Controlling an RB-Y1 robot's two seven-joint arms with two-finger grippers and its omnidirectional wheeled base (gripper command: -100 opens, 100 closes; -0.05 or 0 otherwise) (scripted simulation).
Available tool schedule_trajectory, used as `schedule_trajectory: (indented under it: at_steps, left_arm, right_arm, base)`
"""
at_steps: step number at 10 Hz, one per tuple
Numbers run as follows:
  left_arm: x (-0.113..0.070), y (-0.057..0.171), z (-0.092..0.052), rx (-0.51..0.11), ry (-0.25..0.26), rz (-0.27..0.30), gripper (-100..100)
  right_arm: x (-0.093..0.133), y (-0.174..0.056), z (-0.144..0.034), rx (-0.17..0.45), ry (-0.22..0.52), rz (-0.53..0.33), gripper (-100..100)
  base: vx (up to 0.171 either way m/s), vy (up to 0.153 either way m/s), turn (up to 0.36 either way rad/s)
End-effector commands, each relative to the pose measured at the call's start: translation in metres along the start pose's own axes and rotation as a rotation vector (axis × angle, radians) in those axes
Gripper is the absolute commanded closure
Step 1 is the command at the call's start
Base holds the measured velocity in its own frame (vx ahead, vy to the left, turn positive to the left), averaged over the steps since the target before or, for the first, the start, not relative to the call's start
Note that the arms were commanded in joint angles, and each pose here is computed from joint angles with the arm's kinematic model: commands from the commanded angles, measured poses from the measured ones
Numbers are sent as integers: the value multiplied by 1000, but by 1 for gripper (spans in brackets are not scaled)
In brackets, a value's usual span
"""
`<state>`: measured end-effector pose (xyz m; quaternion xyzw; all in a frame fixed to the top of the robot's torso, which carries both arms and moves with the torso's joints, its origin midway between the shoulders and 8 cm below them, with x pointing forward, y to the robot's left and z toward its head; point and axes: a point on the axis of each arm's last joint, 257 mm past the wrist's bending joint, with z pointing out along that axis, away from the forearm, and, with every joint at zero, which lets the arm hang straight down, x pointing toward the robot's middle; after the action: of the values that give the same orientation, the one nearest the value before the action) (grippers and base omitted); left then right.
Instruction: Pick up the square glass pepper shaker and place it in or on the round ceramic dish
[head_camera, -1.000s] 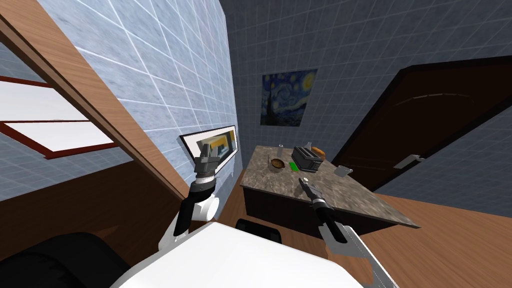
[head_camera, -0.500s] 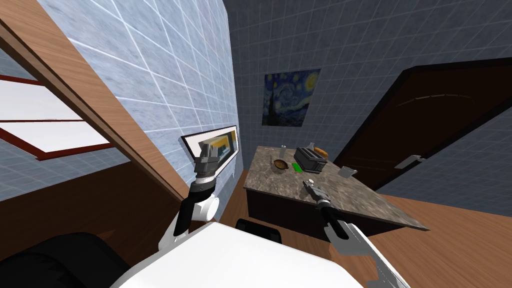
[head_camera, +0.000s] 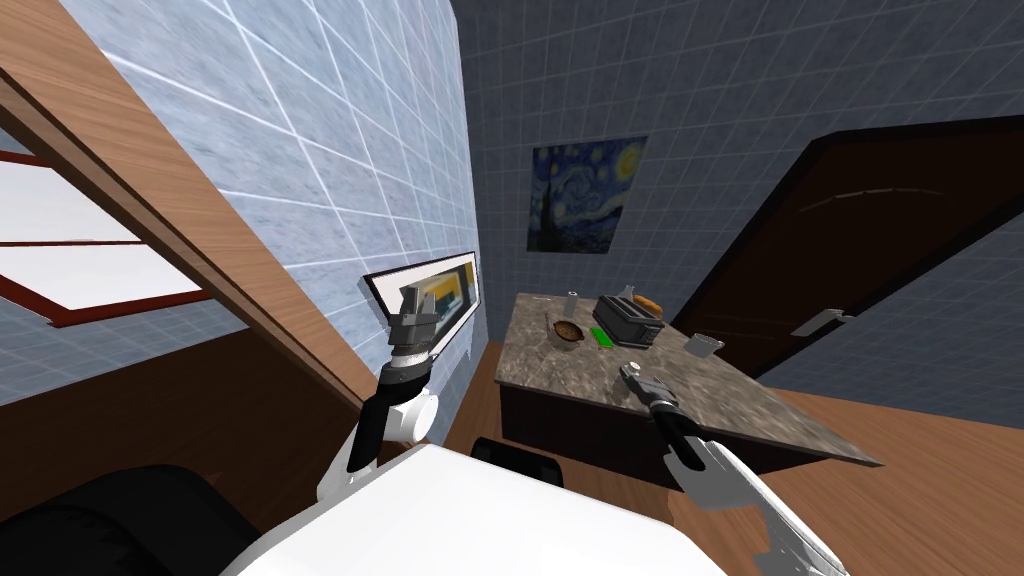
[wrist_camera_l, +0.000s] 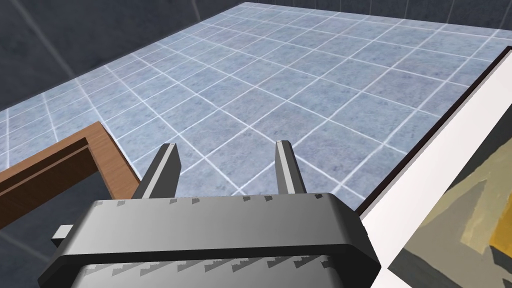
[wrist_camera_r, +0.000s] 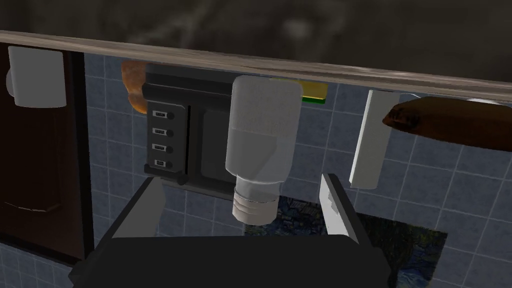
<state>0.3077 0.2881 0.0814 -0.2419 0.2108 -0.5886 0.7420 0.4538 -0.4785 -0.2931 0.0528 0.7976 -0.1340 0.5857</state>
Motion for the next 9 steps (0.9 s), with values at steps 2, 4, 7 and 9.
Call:
schedule_trajectory:
  at_steps: [2,4,7,9]
  left_arm:
    - [0,0,0,0,0,0,0]
    - [0,0,0,0,0,0,0]
    - [0,0,0,0,0,0,0]
    - [0,0,0,0,0,0,0]
  right_arm:
    - [6,-31,6,61,33,-103,-100]
    - [5,-33,6,64,35,-112,-100]
    - [6,-37,9,81,40,-109,-100]
    - [6,-37,9,83,40,-109,100]
  base:
    - [39,138,-22]
    - [34,89,4]
    - [10,-20,81]
    - [1,-2,-5]
